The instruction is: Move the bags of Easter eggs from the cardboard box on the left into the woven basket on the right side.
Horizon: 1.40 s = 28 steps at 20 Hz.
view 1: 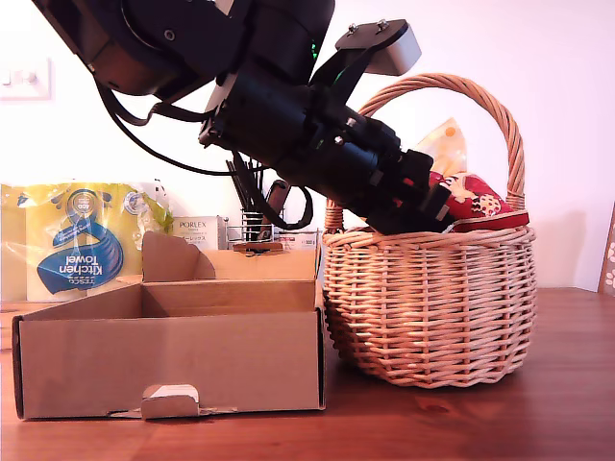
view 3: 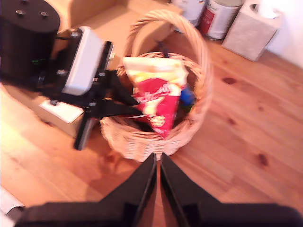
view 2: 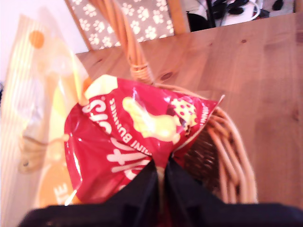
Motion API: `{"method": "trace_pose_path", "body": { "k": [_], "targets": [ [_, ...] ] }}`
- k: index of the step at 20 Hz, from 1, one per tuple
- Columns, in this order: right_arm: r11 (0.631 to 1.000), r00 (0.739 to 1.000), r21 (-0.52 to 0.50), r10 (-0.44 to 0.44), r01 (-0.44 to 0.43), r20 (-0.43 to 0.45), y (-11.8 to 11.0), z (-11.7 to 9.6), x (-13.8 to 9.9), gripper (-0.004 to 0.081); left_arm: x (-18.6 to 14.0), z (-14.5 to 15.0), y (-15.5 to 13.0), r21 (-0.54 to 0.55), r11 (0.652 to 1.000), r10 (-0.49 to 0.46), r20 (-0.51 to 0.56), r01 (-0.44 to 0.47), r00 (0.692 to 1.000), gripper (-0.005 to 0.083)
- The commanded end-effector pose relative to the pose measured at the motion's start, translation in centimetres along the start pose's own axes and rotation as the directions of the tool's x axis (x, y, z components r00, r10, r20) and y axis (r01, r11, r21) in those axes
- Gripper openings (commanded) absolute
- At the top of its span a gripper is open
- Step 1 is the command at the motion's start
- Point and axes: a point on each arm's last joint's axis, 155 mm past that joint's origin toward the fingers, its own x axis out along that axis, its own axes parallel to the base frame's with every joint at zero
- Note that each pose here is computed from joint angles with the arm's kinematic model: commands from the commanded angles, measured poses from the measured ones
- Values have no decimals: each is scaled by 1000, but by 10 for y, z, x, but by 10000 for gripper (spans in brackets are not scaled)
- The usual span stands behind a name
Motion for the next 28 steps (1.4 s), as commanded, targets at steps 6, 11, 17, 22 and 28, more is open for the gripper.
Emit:
{"method": "trace_pose_path", "body": {
  "k": [6,11,17,22,28],
  "targets": [
    [1000,1000,-4,11,-11,-10,4,-6,4,-13,2,-20,14,8,997,82,-91,-82,992,294],
    [1000,1000,-4,11,-11,-6,4,-5,4,-13,-15,-7,9,20,998,58,-115,-56,992,294],
    [1000,1000,-3,11,-11,-3,4,-4,4,-13,-48,9,12,18,999,42,-145,-40,989,294],
    [997,998,68,32,-36,56,12,11,14,-13,-85,11,1,-45,999,-33,-212,24,977,-24],
    [985,969,157,-108,73,222,-4,30,69,-13,-120,26,29,-164,985,34,-166,-62,986,-20]
  ]
}}
